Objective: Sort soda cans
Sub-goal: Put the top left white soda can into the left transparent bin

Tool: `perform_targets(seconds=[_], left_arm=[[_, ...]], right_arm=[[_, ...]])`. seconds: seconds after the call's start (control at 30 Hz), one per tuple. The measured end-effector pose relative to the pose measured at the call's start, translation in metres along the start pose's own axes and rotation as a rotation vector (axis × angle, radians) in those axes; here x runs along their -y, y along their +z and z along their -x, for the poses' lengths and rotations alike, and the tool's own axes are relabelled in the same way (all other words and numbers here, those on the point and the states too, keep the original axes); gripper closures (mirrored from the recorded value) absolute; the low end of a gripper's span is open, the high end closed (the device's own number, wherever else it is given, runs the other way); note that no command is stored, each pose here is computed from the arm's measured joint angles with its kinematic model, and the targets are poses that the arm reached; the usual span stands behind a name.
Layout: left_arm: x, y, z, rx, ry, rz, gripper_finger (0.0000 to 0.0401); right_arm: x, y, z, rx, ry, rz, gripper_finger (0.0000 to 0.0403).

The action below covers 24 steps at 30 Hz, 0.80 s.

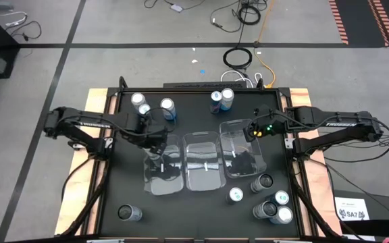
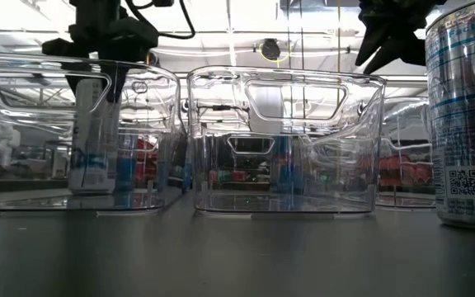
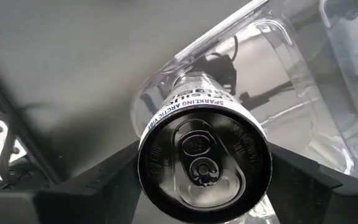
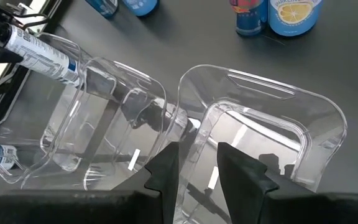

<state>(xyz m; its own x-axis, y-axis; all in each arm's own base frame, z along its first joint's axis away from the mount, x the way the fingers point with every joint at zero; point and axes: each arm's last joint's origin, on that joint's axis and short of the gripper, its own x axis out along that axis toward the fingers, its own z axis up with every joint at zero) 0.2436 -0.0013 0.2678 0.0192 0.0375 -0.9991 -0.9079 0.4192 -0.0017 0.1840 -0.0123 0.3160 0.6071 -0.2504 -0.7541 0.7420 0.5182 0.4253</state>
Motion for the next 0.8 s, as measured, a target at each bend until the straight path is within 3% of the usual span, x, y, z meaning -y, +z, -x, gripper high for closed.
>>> perform_targets(seconds=[0.8], left_arm=[[0.001, -0.0001, -0.0015, 0.0, -0.01, 0.042, 0.0092]], right_arm=[[-0.0007, 0.0003, 0.0, 0.0, 0.009, -0.002, 0.03]])
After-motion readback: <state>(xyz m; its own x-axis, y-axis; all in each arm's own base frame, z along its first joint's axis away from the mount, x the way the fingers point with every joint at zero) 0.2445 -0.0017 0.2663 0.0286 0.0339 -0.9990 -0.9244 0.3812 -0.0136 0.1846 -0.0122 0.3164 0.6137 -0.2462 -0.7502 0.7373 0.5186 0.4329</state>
